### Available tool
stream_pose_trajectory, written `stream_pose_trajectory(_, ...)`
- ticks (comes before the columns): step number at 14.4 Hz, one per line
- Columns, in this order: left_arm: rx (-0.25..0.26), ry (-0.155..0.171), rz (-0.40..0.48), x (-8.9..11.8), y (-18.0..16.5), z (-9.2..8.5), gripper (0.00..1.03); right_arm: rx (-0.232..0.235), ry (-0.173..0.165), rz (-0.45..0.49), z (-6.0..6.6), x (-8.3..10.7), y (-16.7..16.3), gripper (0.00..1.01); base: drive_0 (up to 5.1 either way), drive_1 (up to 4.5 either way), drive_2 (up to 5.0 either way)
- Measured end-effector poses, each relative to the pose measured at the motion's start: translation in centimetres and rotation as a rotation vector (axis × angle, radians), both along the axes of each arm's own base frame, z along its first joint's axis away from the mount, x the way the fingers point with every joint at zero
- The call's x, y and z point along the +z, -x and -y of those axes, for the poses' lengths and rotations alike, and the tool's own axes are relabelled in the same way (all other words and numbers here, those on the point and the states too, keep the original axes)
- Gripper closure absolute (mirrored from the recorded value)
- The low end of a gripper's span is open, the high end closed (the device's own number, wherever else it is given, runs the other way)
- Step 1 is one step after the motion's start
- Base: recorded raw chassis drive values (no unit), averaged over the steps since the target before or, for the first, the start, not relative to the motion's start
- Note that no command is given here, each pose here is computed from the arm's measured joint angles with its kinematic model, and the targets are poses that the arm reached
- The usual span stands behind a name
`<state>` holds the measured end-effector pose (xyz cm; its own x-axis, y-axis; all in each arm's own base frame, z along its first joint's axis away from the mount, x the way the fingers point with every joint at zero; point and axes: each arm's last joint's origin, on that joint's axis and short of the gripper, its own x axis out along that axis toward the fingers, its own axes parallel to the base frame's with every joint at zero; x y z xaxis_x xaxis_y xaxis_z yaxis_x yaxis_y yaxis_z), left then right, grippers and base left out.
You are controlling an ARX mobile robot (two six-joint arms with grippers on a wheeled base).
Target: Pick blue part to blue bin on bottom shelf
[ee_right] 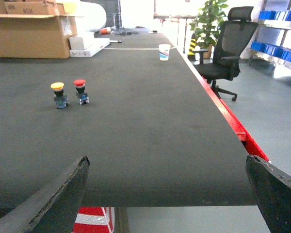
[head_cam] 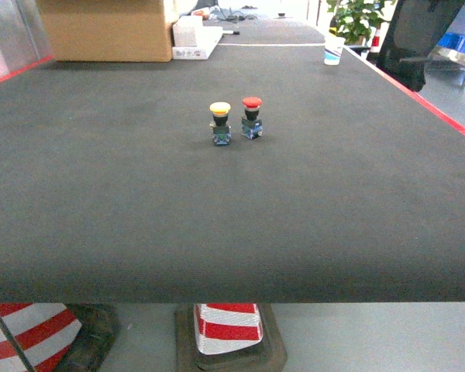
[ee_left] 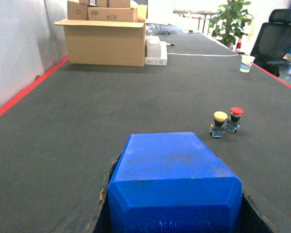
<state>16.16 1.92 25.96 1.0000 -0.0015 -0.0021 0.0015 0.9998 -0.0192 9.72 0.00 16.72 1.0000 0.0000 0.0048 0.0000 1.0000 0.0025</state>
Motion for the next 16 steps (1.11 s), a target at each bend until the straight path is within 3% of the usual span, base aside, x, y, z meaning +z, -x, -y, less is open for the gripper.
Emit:
stream_pose_trajectory(6,0.006,-0.001,0.007,0.08,0.05,-0.03,0.59,0.000,0.000,-0.002,0.00,-0.01,0.00,0.03,0.0,0.00,0.0)
stream_pose_trajectory(16,0.002,-0.001,0.006,0.07,0.04,0.00,0.59,0.000,0.000,-0.002,0.00,-0.01,0.00,0.03,-1.5,-1.55,-1.5)
